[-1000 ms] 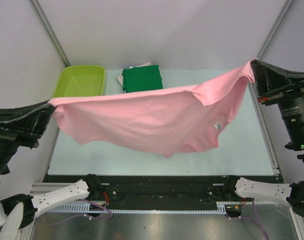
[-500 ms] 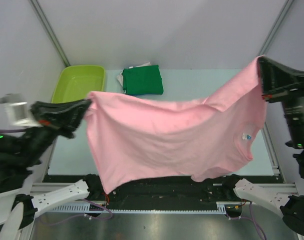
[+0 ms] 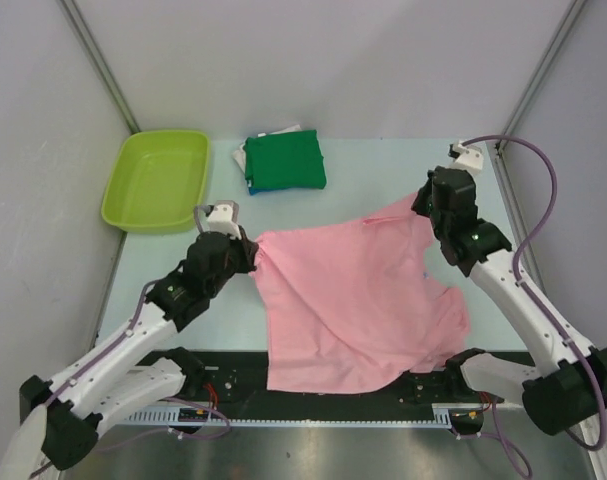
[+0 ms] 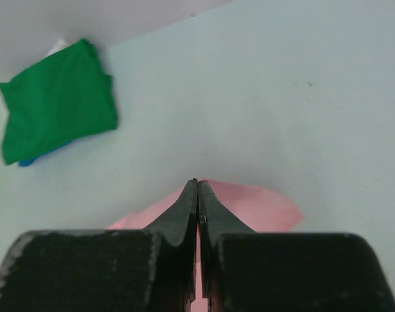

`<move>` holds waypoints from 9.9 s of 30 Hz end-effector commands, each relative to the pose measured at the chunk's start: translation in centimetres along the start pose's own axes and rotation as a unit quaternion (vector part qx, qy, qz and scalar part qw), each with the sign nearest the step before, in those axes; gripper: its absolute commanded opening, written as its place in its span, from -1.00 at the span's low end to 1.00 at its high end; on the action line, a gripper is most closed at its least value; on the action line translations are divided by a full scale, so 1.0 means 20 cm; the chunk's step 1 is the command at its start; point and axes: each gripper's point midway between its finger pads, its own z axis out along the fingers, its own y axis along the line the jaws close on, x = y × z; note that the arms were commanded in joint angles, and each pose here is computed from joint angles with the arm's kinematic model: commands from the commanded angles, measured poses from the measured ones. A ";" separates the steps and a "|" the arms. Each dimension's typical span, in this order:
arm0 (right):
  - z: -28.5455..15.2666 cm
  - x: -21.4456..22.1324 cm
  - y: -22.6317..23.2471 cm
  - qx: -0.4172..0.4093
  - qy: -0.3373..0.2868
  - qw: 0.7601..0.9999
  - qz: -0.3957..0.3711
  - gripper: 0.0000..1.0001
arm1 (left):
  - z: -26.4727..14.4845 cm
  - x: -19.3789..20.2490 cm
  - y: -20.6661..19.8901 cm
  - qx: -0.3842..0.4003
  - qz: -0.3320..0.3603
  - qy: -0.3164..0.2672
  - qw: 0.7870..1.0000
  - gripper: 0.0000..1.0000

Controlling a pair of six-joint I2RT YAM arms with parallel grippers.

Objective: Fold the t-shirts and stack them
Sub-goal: Flatten the tshirt out

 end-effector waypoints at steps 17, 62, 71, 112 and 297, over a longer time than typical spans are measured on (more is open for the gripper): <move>0.81 0.02 -0.40 0.127 -0.056 0.984 0.114 -1.00 | 0.79 -0.35 0.31 -0.077 -0.088 -0.001 0.993 -1.00; 1.12 0.41 0.12 -0.107 0.165 0.972 0.128 0.99 | 0.71 -0.25 0.09 0.003 -0.215 0.025 0.976 0.99; 1.23 0.66 0.15 -0.153 0.213 0.939 0.221 0.99 | 0.71 0.05 -0.06 0.061 -0.223 0.045 0.972 0.99; 1.70 0.55 0.28 -0.202 0.139 0.936 0.253 0.99 | 0.76 0.47 -0.12 0.035 -0.198 0.113 0.973 1.00; 0.39 0.72 0.39 -0.105 0.149 0.982 -0.040 0.99 | 1.10 -0.62 1.12 -0.412 0.093 0.088 0.902 0.99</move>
